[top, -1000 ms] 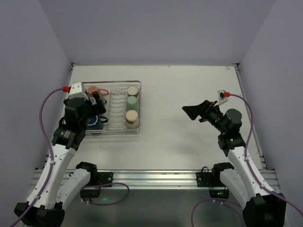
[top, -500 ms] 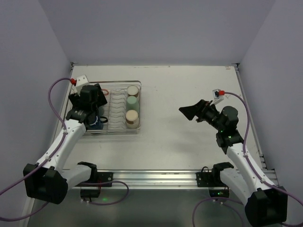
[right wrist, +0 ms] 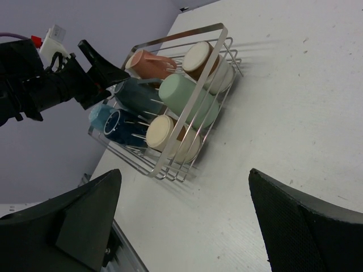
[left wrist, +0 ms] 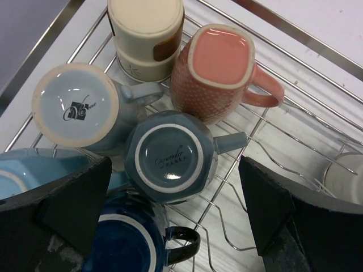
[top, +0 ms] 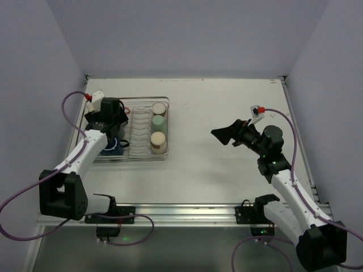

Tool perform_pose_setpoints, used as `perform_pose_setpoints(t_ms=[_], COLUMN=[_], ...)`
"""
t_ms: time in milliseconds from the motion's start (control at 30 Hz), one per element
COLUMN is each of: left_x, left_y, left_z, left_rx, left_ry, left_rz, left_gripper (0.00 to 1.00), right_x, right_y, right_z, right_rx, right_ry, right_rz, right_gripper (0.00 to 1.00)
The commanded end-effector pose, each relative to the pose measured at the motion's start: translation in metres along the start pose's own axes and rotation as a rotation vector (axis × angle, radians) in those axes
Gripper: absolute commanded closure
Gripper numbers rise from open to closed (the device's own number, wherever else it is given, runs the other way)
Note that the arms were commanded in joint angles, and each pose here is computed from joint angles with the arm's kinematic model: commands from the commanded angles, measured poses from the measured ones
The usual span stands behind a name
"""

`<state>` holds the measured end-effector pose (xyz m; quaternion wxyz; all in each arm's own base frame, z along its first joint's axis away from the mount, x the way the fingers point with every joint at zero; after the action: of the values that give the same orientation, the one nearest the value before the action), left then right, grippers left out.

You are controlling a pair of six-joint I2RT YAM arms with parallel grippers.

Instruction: Unload the cups from the dish rack

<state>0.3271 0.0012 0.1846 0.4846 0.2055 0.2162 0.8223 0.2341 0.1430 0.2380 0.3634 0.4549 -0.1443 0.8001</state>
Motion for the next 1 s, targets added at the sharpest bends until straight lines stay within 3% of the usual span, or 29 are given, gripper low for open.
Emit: perform_pose_setpoints(t_ms=[0,367,533,767,867,900,933,967], left_x=[-0.003,-0.002,0.0,0.0,0.0,0.001,0.001,0.0], left_y=[-0.012,-0.035,-0.039,-0.042,-0.041,-0.038,-0.037,-0.034], left_z=[0.018,0.002,-0.004,-0.017,-0.014,-0.011,-0.009,-0.005], left_rx=[-0.04,0.007,0.004,0.038,0.025,0.013,0.005,-0.003], left_ry=[0.114,0.149,0.167,0.17,0.168,0.174,0.175,0.177], left_rz=[-0.001,-0.02,-0.021,-0.026,-0.032,-0.034,-0.038,-0.053], left_gripper=[0.02,0.06,0.17,0.1,0.24,0.32,0.47,0.54], right_x=[0.015,0.014,0.015,0.014,0.015,0.014,0.015,0.014], right_y=[-0.001,-0.004,-0.004,-0.005,-0.005,-0.005,-0.005,-0.005], right_z=[0.006,0.003,0.003,0.002,0.002,0.002,0.002,0.002], right_rx=[0.01,0.027,0.031,0.035,0.035,0.036,0.036,0.036], right_ry=[0.041,0.044,0.05,0.05,0.05,0.05,0.051,0.051], right_rz=[0.044,0.037,0.036,0.026,0.026,0.025,0.025,0.025], right_gripper=[0.05,0.05,0.05,0.05,0.05,0.05,0.05,0.05])
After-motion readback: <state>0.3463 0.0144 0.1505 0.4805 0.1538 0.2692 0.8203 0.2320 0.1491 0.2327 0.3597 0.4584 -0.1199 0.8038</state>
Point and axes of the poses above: each gripper's point midway between its finger pads, its own y axis back along the fingers, its own x axis along the line the jaws close on, z = x × y, the point moved 5 cm from there along y, back along the fingers, and after that the axes turned 14 degrees about -y, right-handed, at the moved point
